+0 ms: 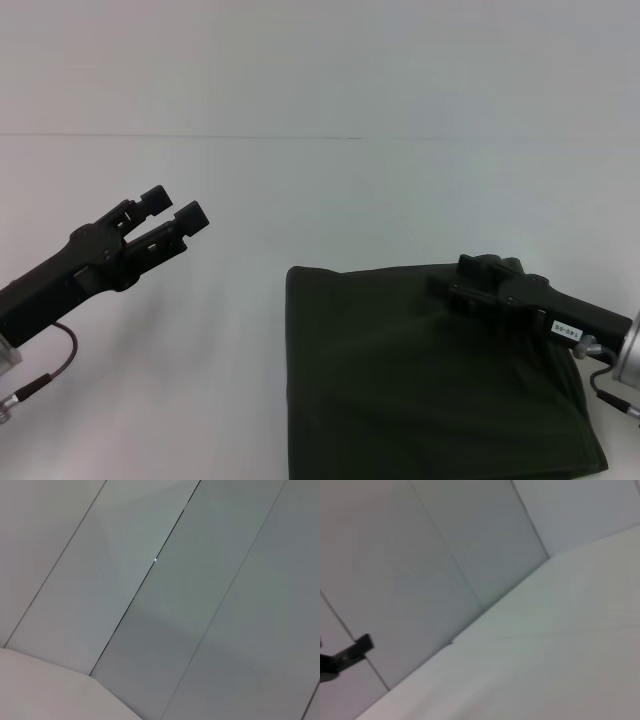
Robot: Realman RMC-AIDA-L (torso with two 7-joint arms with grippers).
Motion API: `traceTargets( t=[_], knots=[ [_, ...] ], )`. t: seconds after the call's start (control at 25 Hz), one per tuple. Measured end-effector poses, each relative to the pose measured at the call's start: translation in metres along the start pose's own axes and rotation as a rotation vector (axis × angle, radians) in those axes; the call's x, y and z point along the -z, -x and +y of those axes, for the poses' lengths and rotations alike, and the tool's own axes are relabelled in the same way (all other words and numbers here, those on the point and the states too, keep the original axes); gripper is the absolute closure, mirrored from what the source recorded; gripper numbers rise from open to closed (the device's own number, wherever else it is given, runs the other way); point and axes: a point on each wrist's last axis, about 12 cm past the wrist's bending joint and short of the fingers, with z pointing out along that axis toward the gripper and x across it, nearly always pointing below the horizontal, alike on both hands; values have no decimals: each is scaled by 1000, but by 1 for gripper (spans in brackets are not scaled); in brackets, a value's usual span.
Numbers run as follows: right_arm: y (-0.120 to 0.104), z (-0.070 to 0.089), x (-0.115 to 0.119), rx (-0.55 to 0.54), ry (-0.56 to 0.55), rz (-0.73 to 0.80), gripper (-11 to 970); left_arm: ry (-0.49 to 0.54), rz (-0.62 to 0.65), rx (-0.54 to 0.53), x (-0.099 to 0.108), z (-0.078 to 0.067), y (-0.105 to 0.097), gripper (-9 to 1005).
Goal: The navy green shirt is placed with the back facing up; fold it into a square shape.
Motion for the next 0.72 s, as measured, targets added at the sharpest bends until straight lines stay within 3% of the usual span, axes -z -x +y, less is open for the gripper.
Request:
traceTargets(
  t=[0.32,0.72],
  knots=[
    [-9,-17,21,-40,-143,8,44,-2,-1,-1,-1,-1,-1,50],
    [-12,-28,73,-68,-284,-155,44,-10,-5,15,-3,-2,-5,50]
  ],
)
